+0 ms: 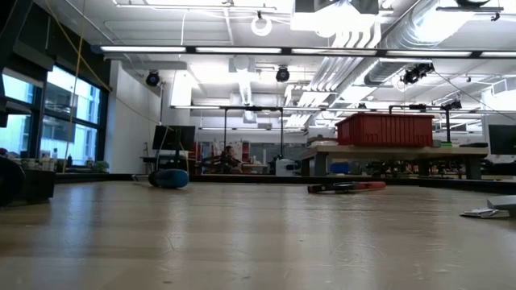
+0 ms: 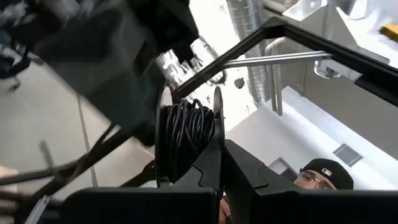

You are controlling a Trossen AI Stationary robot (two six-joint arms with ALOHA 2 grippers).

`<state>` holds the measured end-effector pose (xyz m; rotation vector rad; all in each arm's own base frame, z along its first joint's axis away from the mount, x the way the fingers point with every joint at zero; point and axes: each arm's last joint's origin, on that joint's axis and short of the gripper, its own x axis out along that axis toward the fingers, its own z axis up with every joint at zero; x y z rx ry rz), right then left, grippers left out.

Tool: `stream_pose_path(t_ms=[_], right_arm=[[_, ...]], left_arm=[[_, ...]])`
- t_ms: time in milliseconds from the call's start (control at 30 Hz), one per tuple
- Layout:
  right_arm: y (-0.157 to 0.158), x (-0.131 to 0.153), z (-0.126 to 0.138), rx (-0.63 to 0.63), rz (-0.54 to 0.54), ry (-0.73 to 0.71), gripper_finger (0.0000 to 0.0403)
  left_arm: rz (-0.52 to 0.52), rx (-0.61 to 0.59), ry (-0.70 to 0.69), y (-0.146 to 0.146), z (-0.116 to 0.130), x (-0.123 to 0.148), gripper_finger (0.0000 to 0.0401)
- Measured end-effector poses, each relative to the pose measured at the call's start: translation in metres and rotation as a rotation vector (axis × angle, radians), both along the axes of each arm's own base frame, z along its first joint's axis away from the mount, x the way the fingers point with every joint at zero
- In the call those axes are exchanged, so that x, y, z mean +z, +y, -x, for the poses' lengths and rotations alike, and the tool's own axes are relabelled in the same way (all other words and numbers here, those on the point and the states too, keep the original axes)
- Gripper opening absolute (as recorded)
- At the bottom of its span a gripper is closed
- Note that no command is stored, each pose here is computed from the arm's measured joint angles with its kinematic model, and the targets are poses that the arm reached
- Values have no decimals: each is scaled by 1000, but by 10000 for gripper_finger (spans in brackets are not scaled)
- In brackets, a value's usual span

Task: Coil cords
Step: Coil the black wire onto the black spool

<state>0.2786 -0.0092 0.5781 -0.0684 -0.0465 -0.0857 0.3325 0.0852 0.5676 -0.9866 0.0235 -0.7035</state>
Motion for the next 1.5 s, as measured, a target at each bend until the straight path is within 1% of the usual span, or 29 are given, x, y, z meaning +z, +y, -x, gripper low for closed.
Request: stream_pose_path(t_ms=[167, 300, 400, 467, 600, 667, 767, 900, 1000, 1133, 1300, 1400, 1500], right_arm=[[-4, 1, 1, -24, -3, -7, 0], [-6, 1, 1, -48, -40, -16, 0], [-7, 1, 1, -61, -40, -17, 0], [-8, 0, 1, -101, -27, -5, 0], [-11, -4, -3, -125, -12, 22, 0], [-14, -7, -7, -129, -4, 39, 0], [-20, -9, -9, -113, 13, 56, 0], [-29, -11, -13, -66, -1, 63, 0], [-31, -14, -18, -36, -13, 71, 0], [-32, -13, -20, -12, -30, 47, 0], [-32, -7, -18, 8, -22, -4, 0], [-30, 0, -11, 31, -15, -52, 0], [-30, 4, -6, 31, -38, -75, 0]], left_arm=[[3, 3, 31, -4, -8, -6, 1], [10, 27, 47, -4, -18, -13, 1], [10, 50, 36, -3, -19, -14, 1], [9, 51, 32, -3, -20, -14, 1], [0, 27, -18, -9, -26, -14, 1], [19, 4, -35, -12, -29, -13, 1], [62, -33, -35, -16, -34, -14, 1], [75, -46, -37, -20, -37, -15, 1], [79, -75, -74, -23, -35, -11, 1], [115, -84, -111, -23, -35, -8, 1], [92, -73, -136, -23, -33, -7, 1], [74, -80, -132, -20, -32, -7, 1], [53, -76, -148, -16, -28, -5, 1]])
